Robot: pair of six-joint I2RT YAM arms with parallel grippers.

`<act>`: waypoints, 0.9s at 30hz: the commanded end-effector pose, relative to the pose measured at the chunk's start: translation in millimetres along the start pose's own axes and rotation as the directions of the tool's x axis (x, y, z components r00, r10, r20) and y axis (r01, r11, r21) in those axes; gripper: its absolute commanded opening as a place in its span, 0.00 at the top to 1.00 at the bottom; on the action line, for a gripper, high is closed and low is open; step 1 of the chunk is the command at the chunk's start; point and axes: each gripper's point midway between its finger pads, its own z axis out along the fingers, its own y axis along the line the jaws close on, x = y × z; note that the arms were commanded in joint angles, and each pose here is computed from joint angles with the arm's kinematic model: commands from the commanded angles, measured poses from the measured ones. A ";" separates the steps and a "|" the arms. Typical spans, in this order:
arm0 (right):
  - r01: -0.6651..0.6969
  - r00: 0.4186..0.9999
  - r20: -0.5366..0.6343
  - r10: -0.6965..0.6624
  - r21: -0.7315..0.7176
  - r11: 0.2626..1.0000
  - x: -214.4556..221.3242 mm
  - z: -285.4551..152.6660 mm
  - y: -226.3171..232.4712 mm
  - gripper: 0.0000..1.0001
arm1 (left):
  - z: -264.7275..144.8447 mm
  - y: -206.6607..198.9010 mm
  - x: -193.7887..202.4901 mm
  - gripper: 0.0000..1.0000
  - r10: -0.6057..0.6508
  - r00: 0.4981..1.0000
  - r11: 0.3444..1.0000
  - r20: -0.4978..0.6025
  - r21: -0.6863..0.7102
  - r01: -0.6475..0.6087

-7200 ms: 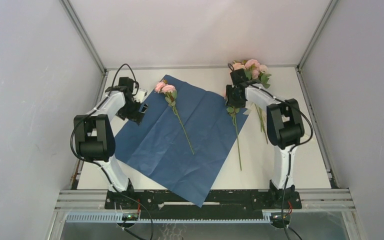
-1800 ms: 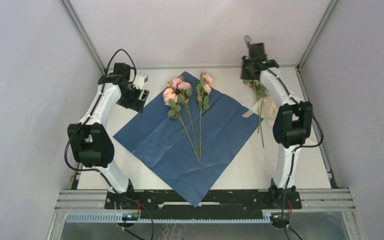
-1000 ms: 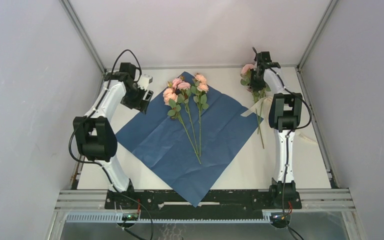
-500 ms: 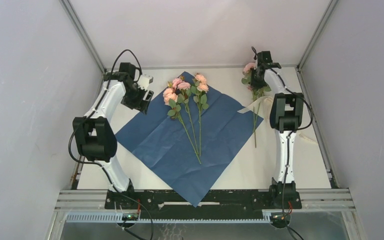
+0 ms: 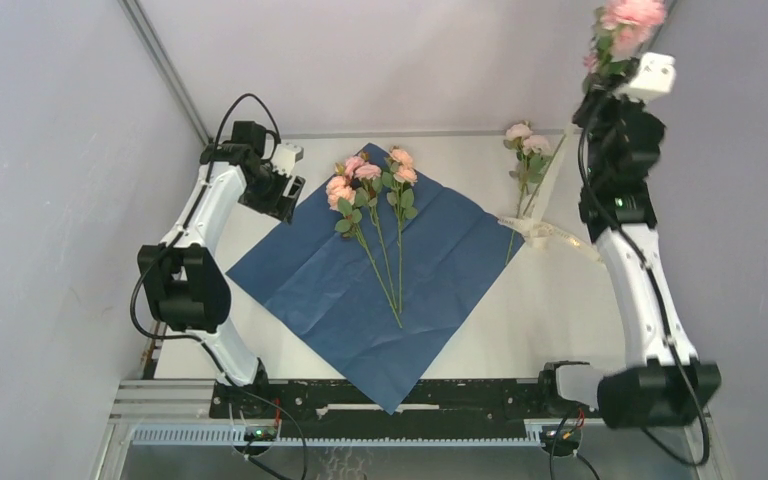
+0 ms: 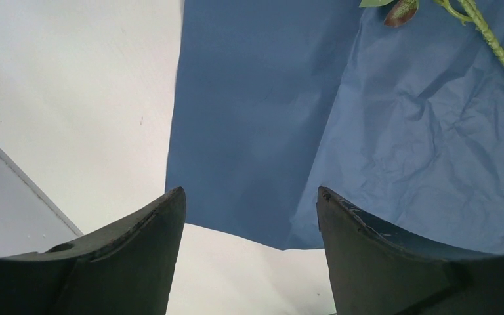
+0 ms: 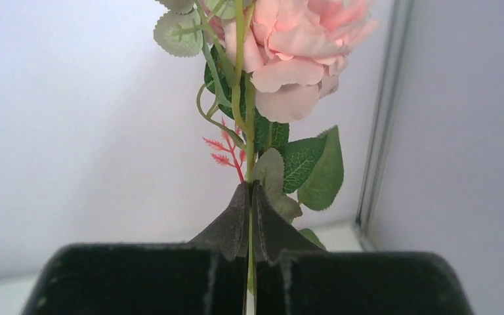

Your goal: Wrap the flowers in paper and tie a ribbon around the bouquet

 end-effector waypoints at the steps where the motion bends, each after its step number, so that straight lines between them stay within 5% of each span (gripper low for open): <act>1: 0.004 0.970 0.241 -0.016 0.052 0.999 -31.2 -12.1 -11.8 1.00 | -22.4 3.1 -13.9 0.22 0.031 0.996 0.999 0.078 -0.029 -0.029; 8: 0.228 0.917 0.344 -0.201 -0.039 0.973 -53.7 -46.4 61.9 1.00 | -24.9 3.9 -10.7 0.22 0.033 0.996 0.999 0.077 -0.043 -0.030; 12: 0.176 0.900 0.433 -0.048 -0.261 0.949 -94.3 -86.6 103.4 1.00 | -27.1 6.3 -6.1 0.22 0.043 0.997 0.997 0.072 -0.063 -0.038; 15: -0.110 0.979 0.109 0.174 -0.436 0.893 -77.6 -74.3 125.9 1.00 | -27.4 8.2 -6.5 0.22 0.038 0.996 0.997 0.077 -0.069 -0.033; 19: -0.412 0.884 -0.442 0.150 -0.588 0.696 30.9 -90.6 230.8 1.00 | -25.2 7.0 -8.2 0.22 0.020 0.997 0.998 0.079 -0.053 -0.016; 23: -0.496 0.745 -0.664 0.055 -0.497 0.712 141.9 -93.0 302.7 1.00 | -19.1 3.4 -2.0 0.22 0.017 0.998 0.999 0.057 -0.032 -0.016; 27: -0.462 0.665 -0.744 -0.068 -0.481 0.745 222.4 -83.8 352.0 1.00 | -16.1 2.2 3.2 0.22 0.016 0.999 0.999 0.044 -0.029 -0.014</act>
